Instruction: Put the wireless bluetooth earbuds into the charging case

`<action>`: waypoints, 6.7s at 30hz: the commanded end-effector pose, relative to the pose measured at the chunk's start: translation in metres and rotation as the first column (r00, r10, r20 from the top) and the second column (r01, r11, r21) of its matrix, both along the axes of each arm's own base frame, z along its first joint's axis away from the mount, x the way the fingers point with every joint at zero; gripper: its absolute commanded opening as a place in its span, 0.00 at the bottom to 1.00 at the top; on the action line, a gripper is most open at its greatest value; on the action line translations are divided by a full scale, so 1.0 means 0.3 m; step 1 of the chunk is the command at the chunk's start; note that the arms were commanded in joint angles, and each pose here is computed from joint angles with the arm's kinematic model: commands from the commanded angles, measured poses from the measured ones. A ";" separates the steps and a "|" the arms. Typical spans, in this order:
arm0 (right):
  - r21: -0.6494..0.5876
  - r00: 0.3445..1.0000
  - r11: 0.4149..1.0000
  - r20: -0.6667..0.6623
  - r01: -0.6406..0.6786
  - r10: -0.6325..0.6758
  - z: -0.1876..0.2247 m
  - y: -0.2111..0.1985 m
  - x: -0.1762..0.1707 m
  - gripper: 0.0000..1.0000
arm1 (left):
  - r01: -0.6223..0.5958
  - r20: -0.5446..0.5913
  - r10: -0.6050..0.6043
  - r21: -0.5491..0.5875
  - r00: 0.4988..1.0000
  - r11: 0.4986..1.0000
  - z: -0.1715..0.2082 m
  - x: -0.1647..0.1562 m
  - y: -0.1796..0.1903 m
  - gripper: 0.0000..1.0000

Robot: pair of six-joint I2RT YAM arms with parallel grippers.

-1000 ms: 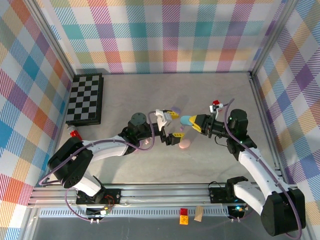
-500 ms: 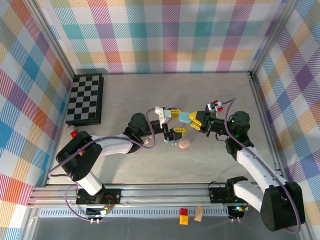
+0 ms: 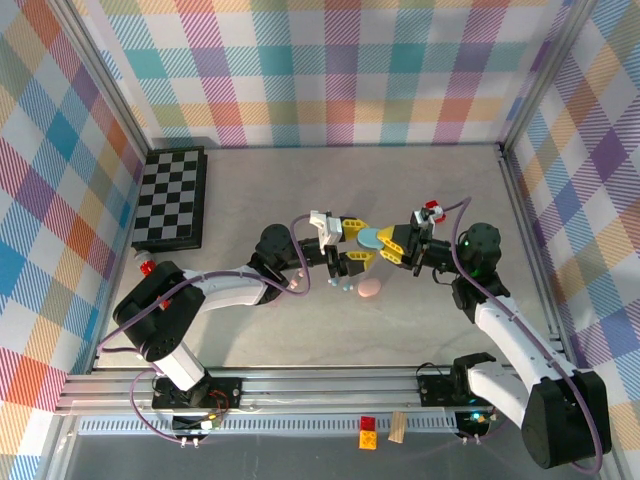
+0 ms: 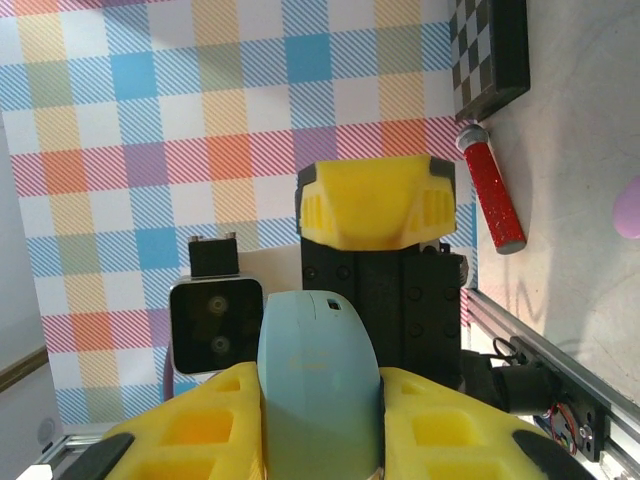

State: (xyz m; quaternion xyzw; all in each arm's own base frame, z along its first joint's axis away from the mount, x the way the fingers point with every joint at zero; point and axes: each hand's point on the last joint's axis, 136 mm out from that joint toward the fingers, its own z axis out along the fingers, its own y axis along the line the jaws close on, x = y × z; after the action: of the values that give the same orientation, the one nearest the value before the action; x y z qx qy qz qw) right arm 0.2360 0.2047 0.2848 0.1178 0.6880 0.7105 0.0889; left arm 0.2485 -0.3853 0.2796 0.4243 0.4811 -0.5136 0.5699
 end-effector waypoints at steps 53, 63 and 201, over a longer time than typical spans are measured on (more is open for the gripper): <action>-0.006 0.996 1.000 0.092 -0.003 0.004 0.060 -0.003 -0.018 0.09 | 0.070 0.033 -0.069 -0.047 0.997 0.996 0.067 -0.029 -0.021 0.42; -0.050 0.997 0.999 0.082 0.003 0.001 0.031 -0.005 -0.021 0.15 | 0.077 0.037 -0.076 -0.050 0.996 0.996 0.076 -0.038 -0.016 0.37; -0.740 0.980 0.672 0.153 0.027 0.129 -0.469 0.126 0.007 0.92 | -0.239 -0.045 0.238 -0.018 0.970 0.971 0.048 0.119 0.484 0.37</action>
State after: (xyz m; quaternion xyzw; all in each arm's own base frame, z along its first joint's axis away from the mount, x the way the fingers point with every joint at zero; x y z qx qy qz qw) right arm 0.2466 0.2281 0.1530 -0.0231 0.9071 0.3641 0.2100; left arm 0.2908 -0.2479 0.2889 0.3320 0.5430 -0.4671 0.6138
